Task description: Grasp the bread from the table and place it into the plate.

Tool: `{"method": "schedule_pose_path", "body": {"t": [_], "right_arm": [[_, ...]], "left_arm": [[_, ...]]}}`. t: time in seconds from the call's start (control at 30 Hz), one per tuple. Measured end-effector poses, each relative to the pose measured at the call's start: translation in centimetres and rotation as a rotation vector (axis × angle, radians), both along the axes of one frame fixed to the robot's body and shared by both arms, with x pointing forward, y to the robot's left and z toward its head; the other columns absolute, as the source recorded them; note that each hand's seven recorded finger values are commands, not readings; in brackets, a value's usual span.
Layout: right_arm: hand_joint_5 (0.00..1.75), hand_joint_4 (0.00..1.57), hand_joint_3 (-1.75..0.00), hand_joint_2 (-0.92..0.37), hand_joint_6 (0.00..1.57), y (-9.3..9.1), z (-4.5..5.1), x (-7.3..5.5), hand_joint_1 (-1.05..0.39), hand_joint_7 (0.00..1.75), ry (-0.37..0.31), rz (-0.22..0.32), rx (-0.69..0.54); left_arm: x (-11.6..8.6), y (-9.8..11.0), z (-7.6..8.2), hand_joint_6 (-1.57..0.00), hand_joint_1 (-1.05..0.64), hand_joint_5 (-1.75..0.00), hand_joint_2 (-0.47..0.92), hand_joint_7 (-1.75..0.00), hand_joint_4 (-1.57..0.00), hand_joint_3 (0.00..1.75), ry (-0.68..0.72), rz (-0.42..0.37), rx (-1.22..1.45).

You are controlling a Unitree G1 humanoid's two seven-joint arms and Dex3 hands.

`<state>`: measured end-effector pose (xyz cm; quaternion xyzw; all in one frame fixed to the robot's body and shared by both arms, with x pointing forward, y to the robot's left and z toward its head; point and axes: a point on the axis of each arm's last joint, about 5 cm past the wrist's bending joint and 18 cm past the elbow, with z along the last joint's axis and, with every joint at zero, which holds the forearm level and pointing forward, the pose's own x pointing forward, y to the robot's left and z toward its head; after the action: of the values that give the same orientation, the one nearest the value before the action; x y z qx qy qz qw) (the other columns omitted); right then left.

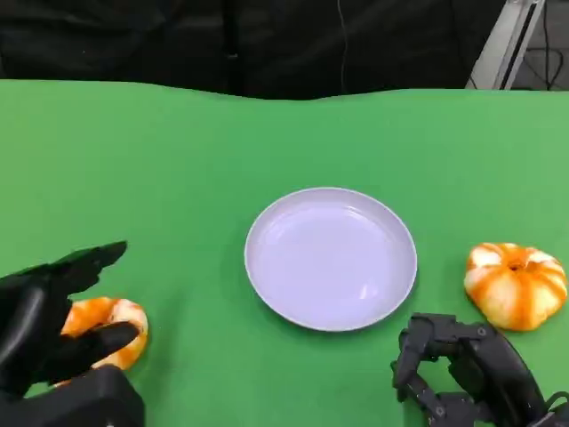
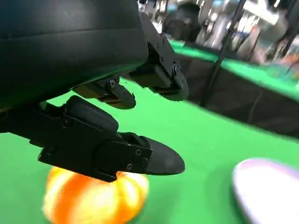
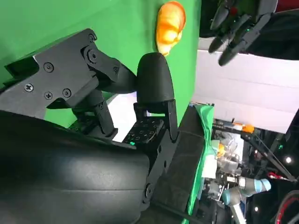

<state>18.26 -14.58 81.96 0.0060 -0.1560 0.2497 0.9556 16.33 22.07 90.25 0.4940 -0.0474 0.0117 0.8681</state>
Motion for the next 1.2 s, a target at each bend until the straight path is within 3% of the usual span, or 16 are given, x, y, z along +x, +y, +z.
{"method": "schedule_pose_path", "body": {"t": [0.6,0.97,1.2], "right_arm": [[1.58,0.83,-1.03,-0.57,0.85,0.0,0.01,0.0,-0.12,1.30,-0.006,0.003,-0.008],[1.58,0.83,-1.03,-0.57,0.85,0.0,0.02,0.0,-0.13,1.30,-0.007,0.001,-0.010],[1.58,0.84,-1.03,-0.57,0.85,0.0,0.03,-0.1,-0.13,1.30,-0.009,0.001,-0.010]], "left_arm": [[-0.1,0.3,0.2,-0.62,-0.87,-0.01,0.92,-0.01,-0.66,0.28,0.193,-0.034,0.057],[1.0,0.0,-1.5,-0.63,-0.91,0.00,0.92,0.00,-0.64,0.35,0.265,-0.042,0.022],[2.0,0.1,-2.9,-0.65,-0.95,-0.01,0.92,-0.01,-0.67,0.40,0.303,0.005,0.075]]}}
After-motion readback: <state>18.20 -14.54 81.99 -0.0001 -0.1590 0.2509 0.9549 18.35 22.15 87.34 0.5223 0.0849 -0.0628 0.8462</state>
